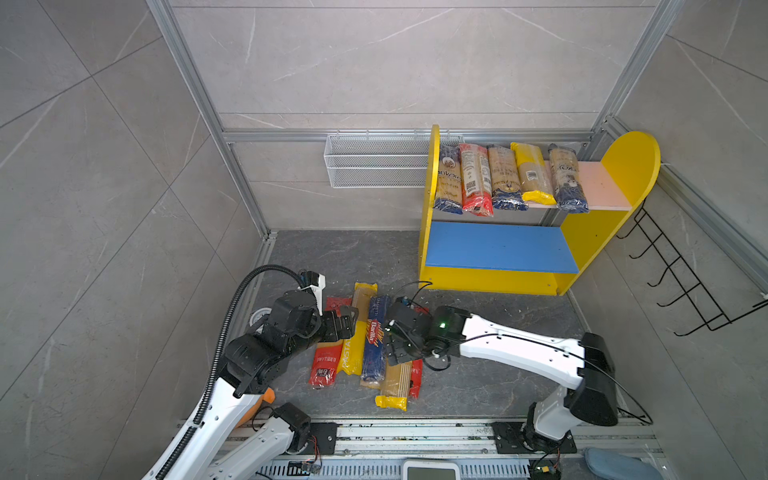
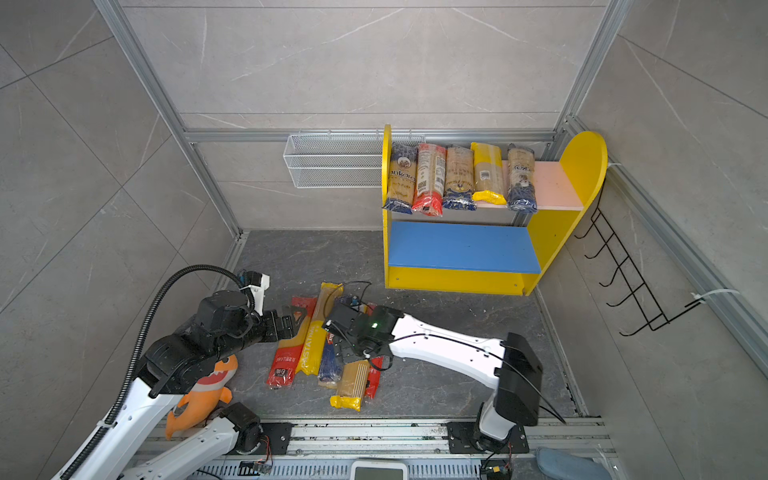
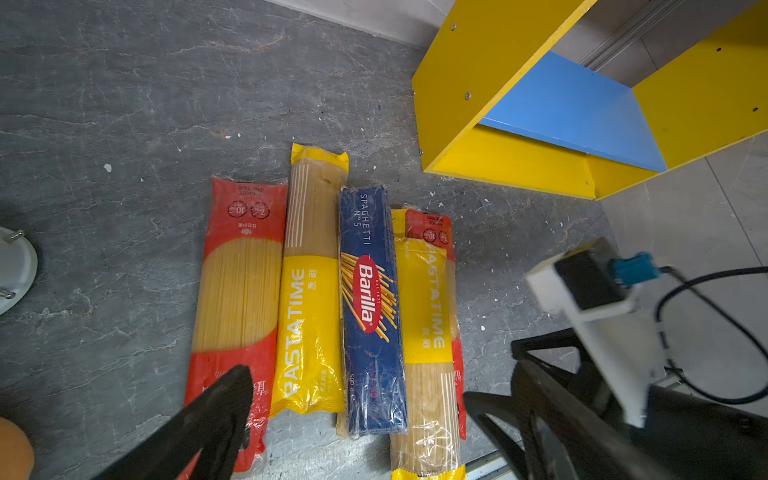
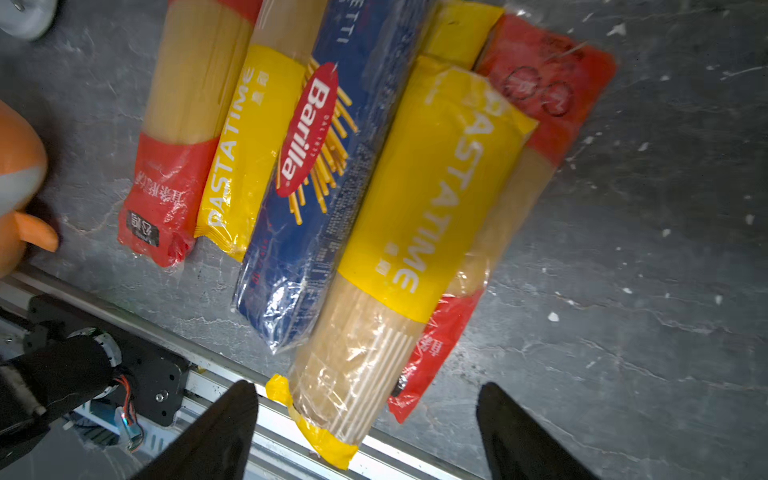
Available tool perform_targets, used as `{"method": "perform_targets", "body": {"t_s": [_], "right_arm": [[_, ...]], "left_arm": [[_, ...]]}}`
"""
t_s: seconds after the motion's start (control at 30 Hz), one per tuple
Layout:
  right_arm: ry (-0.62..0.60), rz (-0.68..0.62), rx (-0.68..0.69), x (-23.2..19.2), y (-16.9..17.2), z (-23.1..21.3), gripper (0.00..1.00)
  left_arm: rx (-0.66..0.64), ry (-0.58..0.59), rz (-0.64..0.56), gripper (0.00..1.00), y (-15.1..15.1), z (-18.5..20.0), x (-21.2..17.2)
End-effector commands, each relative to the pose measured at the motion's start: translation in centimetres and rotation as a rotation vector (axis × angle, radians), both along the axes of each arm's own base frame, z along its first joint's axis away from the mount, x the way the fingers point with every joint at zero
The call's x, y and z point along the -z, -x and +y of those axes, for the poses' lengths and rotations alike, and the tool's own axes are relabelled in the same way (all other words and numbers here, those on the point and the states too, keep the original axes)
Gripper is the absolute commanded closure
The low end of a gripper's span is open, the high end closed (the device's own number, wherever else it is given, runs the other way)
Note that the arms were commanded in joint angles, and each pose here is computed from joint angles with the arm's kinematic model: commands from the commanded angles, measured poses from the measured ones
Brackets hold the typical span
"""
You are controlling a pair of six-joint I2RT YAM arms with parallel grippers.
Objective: Place and organize the pasta boxes and bags onto the shelf
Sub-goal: 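Withdraw the right gripper down toward the blue Barilla pack on the floor, then lower the right gripper onto the Barilla pack's end and close it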
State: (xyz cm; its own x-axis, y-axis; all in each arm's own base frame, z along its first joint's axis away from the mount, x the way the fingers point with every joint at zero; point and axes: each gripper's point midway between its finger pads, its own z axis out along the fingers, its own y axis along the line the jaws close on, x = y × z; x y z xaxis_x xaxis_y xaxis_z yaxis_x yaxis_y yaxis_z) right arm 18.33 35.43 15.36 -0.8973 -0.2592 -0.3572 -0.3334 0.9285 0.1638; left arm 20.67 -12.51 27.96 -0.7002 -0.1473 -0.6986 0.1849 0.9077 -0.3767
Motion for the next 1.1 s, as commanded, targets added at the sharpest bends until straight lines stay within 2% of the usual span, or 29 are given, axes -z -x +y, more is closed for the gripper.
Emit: {"method": "perform_targets", "body": {"t_s": [0.0, 0.17, 0.43, 0.8, 1.07], "right_arm": [[0.022, -0.029, -0.010, 0.1, -0.2, 2.6, 0.13], [0.117, -0.024, -0.038, 2.2, -0.5, 4.8, 0.13], [0.272, 0.003, -0.034, 6.7, -0.9, 4.4, 0.14], [0.316, 0.038, -0.042, 10.2, -0.9, 4.9, 0.13], [0.317, 0.037, -0.054, 10.3, -1.1, 5.7, 0.13]], "left_arm": [[-0.036, -0.018, -0.011, 0.00, 0.8, 1.4, -0.2], [-0.106, -0.050, -0.032, 0.00, 1.9, 3.8, -0.6], [-0.187, -0.052, -0.055, 0.00, 3.5, 6.2, -1.2], [-0.218, -0.105, -0.083, 0.00, 3.9, 7.7, -2.6], [-0.232, -0.130, -0.099, 0.00, 3.8, 8.2, -3.6]]}}
